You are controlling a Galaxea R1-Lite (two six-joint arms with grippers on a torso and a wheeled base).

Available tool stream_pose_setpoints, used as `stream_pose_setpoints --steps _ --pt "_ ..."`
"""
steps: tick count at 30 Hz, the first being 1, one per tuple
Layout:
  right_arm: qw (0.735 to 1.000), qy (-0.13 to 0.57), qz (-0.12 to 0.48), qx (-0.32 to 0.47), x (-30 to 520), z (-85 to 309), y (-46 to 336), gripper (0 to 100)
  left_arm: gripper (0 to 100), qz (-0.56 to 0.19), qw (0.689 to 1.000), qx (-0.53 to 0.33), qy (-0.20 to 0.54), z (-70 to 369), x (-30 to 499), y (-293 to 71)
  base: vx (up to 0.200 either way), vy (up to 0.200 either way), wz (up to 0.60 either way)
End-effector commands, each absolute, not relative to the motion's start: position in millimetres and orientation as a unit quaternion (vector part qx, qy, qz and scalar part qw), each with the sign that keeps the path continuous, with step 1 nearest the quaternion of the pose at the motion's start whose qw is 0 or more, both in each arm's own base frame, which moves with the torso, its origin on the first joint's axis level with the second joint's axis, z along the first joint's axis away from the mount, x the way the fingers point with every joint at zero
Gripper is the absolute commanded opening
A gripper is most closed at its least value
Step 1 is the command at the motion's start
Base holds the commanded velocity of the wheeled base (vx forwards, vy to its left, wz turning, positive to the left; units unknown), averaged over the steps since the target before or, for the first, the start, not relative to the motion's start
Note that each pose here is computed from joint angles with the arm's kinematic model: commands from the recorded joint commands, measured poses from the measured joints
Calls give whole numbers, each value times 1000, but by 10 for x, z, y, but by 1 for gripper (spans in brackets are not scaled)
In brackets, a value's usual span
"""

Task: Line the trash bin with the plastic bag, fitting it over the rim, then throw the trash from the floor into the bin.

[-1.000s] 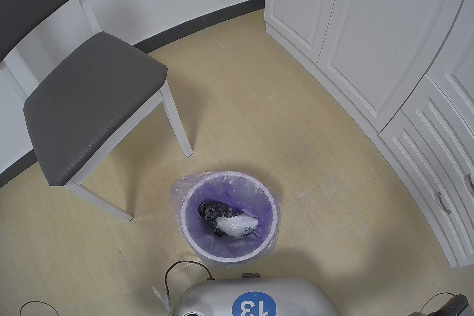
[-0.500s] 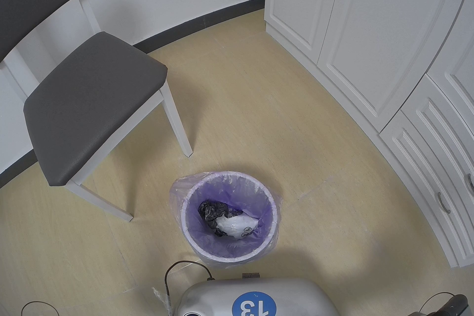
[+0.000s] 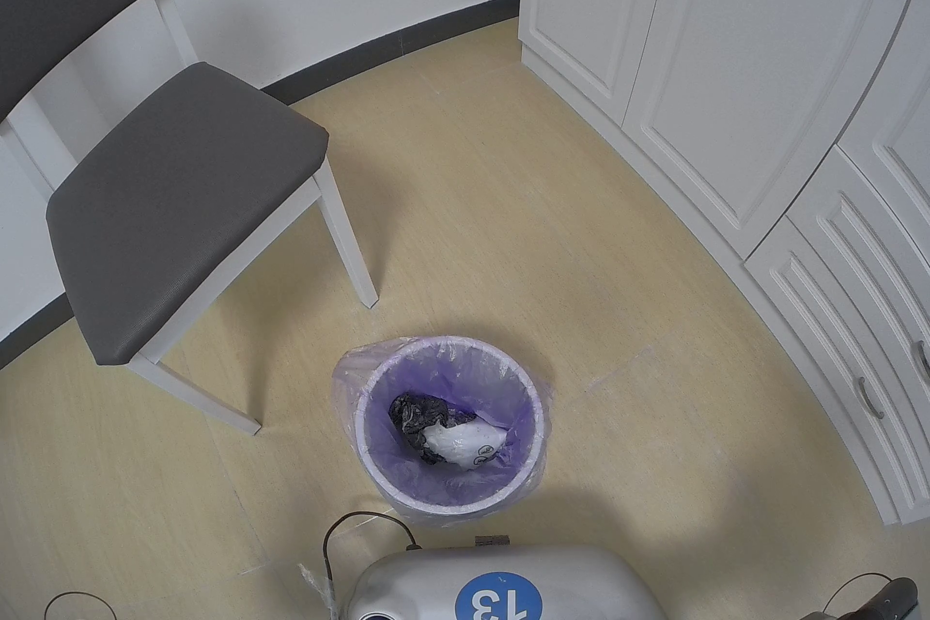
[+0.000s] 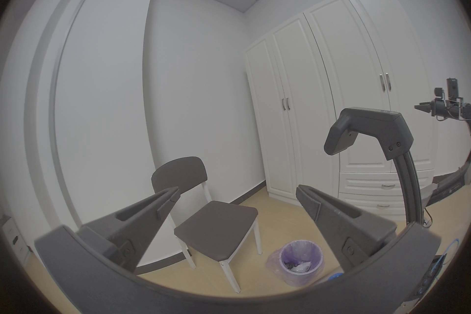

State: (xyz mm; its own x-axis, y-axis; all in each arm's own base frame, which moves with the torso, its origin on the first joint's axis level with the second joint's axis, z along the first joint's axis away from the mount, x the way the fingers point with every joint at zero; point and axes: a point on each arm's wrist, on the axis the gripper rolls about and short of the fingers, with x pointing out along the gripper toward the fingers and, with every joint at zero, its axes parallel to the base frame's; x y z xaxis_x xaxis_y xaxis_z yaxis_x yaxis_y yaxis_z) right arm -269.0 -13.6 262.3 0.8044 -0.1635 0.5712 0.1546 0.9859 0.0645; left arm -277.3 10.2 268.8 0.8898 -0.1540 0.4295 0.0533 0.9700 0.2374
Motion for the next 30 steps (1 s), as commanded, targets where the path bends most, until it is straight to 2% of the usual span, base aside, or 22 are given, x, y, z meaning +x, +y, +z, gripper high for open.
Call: stream_pose_setpoints --steps 1,20,24,30 --pt "949 -303 -90 11 -2770 2511 -94 100 100 -31 966 115 -229 2660 -2830 -20 0 0 0" --pt "944 -318 -78 45 -2864 2403 -54 100 100 -24 975 101 -198 1937 -3226 7 0 0 0" --pt "957 -276 -76 56 -2792 2333 -53 100 100 -30 984 85 -151 1754 -3255 -9 0 0 0" --pt "977 -192 -67 68 -2669 2187 -49 100 100 -33 988 75 -128 1824 -3092 -9 0 0 0"
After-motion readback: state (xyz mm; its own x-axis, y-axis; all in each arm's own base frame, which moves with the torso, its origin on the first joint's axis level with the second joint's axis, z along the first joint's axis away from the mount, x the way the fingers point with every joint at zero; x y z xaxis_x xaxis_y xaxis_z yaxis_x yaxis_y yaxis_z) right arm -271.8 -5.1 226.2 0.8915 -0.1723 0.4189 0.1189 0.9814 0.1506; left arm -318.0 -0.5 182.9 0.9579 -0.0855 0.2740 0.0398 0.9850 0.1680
